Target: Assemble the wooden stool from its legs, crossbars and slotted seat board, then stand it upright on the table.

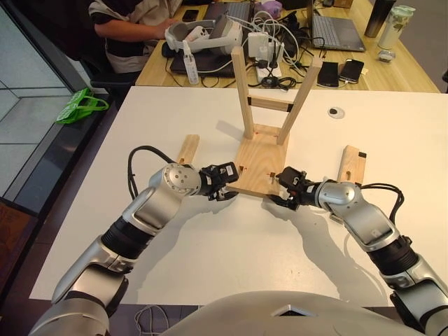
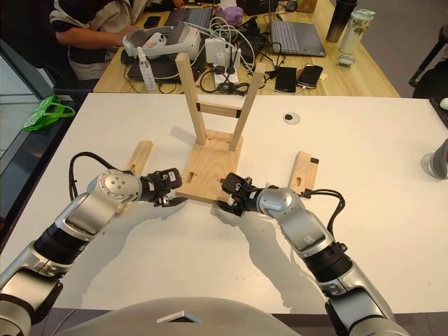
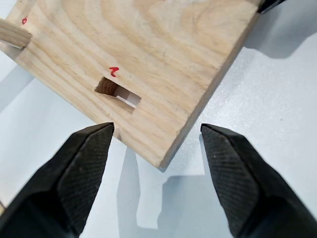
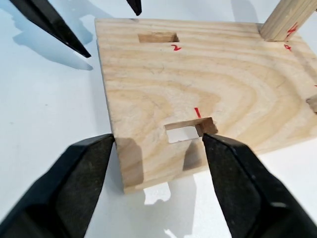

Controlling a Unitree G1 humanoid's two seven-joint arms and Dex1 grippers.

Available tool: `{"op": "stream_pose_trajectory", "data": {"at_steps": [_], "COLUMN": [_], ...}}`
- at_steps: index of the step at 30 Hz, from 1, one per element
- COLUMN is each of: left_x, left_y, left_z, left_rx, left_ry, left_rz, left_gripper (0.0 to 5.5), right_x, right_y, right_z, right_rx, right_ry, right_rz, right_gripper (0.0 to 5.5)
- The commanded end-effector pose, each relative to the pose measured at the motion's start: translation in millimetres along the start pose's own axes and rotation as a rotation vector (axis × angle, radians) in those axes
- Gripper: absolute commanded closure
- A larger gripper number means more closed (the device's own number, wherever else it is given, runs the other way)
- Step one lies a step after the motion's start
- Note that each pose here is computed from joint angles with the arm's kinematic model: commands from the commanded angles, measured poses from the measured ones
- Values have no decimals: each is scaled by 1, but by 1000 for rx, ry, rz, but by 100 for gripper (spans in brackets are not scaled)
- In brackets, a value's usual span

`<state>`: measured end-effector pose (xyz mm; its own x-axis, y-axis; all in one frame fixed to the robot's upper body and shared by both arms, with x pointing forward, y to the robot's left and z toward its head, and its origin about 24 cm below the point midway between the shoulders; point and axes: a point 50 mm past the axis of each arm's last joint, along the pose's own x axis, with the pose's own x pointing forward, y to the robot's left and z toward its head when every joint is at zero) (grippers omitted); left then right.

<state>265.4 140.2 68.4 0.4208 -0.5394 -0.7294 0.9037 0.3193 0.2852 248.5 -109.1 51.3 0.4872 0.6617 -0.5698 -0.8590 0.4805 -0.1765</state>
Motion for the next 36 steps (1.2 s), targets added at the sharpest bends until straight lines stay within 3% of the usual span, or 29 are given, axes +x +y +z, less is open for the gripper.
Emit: {"op": "stream_pose_trajectory", "data": {"at_steps": [1,9,14,17,23,30,36], "left_x": [-8,-43,-74,-83,-106,-85,-72], "left_y": [-4,6,41,71,103,69,58], "left_z": [3,17,24,19,-3,-18,-6], "left_rx": [-25,-141,-412,-586,-733,-781,-758], "left_ry": [-34,-165,-371,-420,-388,-315,-330], "left_rz": [6,90,384,692,1095,1135,1108], "left_gripper": [225,225,225,225,225,225,225], "right_x": [-12,-30,-69,-84,-91,-85,-78], "right_y": [-20,-39,-81,-105,-102,-77,-68], "right_z": [2,3,-6,-45,-98,-129,-121], "right_rx": [-31,-4,243,512,715,842,848], "right_ry": [7,-8,-85,-38,64,151,130], "right_rz": [-104,-211,-540,-867,-1077,-1021,-934], "right_gripper": [220,220,220,220,220,220,220]}}
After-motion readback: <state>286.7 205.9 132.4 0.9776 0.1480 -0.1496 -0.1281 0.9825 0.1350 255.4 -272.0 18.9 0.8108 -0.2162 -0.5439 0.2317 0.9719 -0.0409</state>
